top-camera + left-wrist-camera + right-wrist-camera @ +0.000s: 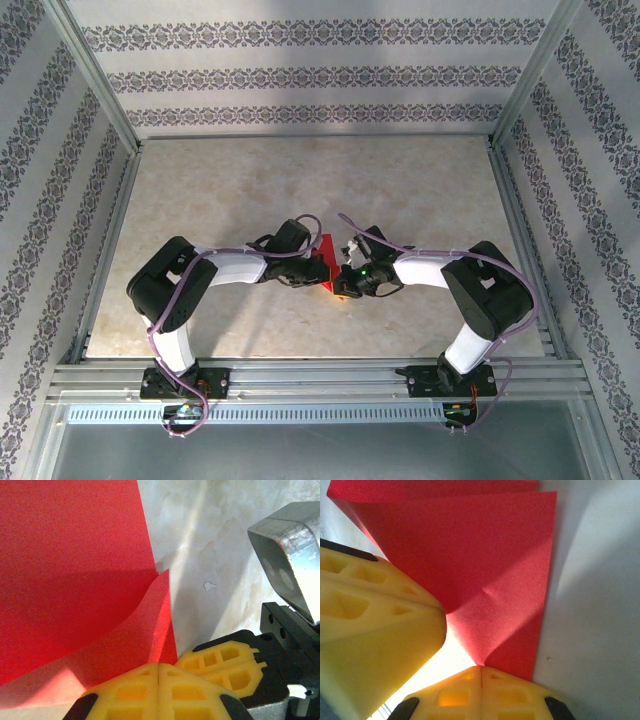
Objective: Fold a paper plane with a square sheet of paper (fold left side to right side)
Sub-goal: Third fold the triangle at the center of the table.
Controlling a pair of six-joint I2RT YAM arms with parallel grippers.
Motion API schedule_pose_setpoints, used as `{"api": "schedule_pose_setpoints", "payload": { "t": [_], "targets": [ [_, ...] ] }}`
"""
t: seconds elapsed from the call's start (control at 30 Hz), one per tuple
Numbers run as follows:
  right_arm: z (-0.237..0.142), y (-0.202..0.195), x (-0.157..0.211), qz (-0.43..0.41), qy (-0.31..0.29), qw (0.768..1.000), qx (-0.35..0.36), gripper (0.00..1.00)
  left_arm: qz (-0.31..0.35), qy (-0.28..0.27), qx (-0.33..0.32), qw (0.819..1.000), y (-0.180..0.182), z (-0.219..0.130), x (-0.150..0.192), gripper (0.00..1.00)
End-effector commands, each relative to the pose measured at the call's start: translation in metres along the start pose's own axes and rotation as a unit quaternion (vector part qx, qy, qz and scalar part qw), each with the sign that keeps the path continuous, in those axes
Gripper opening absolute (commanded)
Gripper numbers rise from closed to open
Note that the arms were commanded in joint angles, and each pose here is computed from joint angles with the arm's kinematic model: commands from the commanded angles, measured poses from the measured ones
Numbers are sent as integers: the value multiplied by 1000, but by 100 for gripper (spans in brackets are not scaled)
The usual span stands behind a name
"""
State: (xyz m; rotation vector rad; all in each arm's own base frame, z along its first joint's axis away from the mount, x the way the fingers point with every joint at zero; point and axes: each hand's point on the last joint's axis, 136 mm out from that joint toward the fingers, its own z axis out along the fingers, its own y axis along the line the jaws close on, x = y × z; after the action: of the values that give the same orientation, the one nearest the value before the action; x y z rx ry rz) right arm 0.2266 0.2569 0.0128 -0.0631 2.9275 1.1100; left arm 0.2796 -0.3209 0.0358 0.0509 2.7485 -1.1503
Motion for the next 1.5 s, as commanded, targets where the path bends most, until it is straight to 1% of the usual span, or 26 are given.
{"api": "schedule_pose_setpoints", "payload": {
  "t": [0.0,0.4,0.83,1.03,1.2,1.47],
  "targets": [
    [2,-42,24,33,29,995,88,0,1,-4,11,1000,-8,5,-1,0],
    [1,-43,27,33,34,994,96,0,-19,3,-21,1000,13,13,5,0],
    [0,-44,30,33,43,993,104,0,-37,-4,-66,997,36,15,4,0],
    [0,-46,33,35,49,993,106,0,-54,-11,-79,995,50,12,0,0],
    [1,-46,34,34,51,992,106,0,-71,-23,-76,994,62,7,-4,0],
    [0,-46,36,35,53,992,106,0,-88,-49,-83,991,83,-12,-18,0]
  ]
}}
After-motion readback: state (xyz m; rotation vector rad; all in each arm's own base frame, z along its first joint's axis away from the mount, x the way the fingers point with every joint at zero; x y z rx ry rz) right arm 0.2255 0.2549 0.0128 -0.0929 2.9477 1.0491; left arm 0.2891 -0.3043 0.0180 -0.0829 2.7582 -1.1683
